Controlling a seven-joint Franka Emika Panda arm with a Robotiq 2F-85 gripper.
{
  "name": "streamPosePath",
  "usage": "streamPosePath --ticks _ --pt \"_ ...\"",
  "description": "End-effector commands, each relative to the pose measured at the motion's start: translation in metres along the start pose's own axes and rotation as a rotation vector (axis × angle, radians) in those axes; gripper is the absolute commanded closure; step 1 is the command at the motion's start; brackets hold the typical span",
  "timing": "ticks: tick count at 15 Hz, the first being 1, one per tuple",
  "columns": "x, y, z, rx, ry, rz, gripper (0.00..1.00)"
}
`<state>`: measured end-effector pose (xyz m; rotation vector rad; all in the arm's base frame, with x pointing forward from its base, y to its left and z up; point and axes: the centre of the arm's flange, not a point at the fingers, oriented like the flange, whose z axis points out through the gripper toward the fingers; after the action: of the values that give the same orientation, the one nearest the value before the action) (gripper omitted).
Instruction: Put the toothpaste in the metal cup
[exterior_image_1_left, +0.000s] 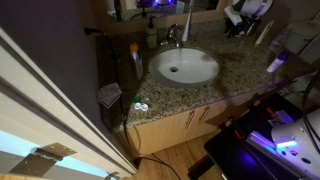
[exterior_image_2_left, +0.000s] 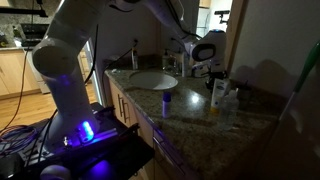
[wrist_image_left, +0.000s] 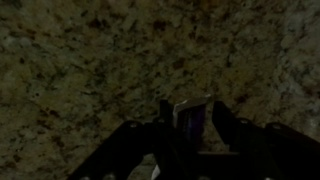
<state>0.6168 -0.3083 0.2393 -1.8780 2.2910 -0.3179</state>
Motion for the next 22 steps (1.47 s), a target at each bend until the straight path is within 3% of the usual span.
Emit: streamPosePath --ticks 1,3,4,9,12,16,21,22 --pt "0.008 0.0 0.007 0.006 -0.024 -0.009 0.82" --pt "0.009 0.001 0.007 0.007 -0.02 -0.006 0.96" --pt "0.01 0.001 0.005 0.008 -0.018 -0.006 0.98" --pt "0.009 -0.003 -0.024 0.005 -0.059 -0.048 1.0" --pt "0.014 -0.003 -0.061 -0.018 -0.157 -0.114 0.99" --pt "0.04 0.0 -0.133 0.01 -0.354 -0.148 0.99" --pt "0.085 0.035 -0.241 0.049 -0.611 -0.235 0.99" --pt "0.066 0.021 -0.208 0.039 -0.523 -0.197 0.97"
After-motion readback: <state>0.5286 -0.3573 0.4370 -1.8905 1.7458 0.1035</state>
